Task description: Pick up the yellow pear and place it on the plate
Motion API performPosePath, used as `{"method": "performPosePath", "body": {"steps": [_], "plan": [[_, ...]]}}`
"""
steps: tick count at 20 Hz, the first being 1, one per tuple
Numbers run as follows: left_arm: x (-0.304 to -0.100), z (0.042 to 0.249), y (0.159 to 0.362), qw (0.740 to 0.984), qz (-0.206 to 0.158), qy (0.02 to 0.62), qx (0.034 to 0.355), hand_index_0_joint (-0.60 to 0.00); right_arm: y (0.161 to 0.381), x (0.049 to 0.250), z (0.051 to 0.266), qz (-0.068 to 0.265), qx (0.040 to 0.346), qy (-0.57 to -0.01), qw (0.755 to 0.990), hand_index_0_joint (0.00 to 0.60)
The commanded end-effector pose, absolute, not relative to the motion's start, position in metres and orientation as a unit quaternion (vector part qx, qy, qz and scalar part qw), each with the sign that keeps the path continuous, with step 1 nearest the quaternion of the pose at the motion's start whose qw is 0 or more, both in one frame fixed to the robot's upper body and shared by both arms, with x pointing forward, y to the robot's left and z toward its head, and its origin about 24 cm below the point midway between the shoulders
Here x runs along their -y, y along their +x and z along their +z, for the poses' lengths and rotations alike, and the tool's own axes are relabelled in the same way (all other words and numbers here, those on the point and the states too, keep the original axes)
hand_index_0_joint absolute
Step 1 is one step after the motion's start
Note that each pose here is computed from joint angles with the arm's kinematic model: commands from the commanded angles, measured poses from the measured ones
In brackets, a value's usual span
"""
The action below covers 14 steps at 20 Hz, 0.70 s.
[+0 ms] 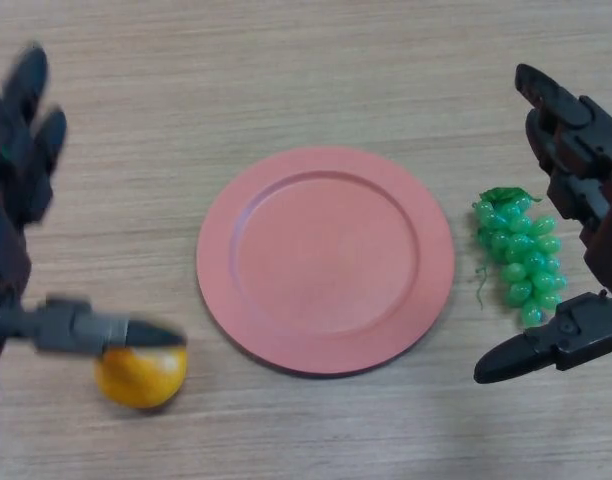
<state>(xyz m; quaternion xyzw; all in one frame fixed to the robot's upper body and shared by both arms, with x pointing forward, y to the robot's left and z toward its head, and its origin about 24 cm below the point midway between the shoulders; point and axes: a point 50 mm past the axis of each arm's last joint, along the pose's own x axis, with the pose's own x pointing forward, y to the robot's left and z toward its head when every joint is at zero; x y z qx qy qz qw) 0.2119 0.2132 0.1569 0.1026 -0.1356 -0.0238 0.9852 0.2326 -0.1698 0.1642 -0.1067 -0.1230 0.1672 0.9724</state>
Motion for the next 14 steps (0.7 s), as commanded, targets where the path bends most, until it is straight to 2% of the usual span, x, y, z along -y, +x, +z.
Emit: {"method": "performPosePath", "body": {"steps": [1,3,6,9,14], "plan": [[-0.238,0.176,0.195,0.965,0.030,0.148,0.213,0.000,0.230,0.171,0.188,0.146,0.210,-0.131,0.958,0.000],[-0.248,0.158,0.193,0.957,0.040,0.182,0.222,0.000,0.231,0.172,0.186,0.148,0.206,-0.133,0.958,0.000],[-0.261,0.133,0.194,0.953,0.051,0.209,0.213,0.000,0.231,0.174,0.183,0.151,0.194,-0.127,0.961,0.000],[-0.266,0.106,0.202,0.963,0.050,0.191,0.183,0.000,0.228,0.177,0.182,0.145,0.193,-0.129,0.962,0.000],[-0.260,0.070,0.215,0.973,0.049,0.168,0.149,0.000,0.222,0.180,0.183,0.137,0.202,-0.127,0.961,0.000]]}}
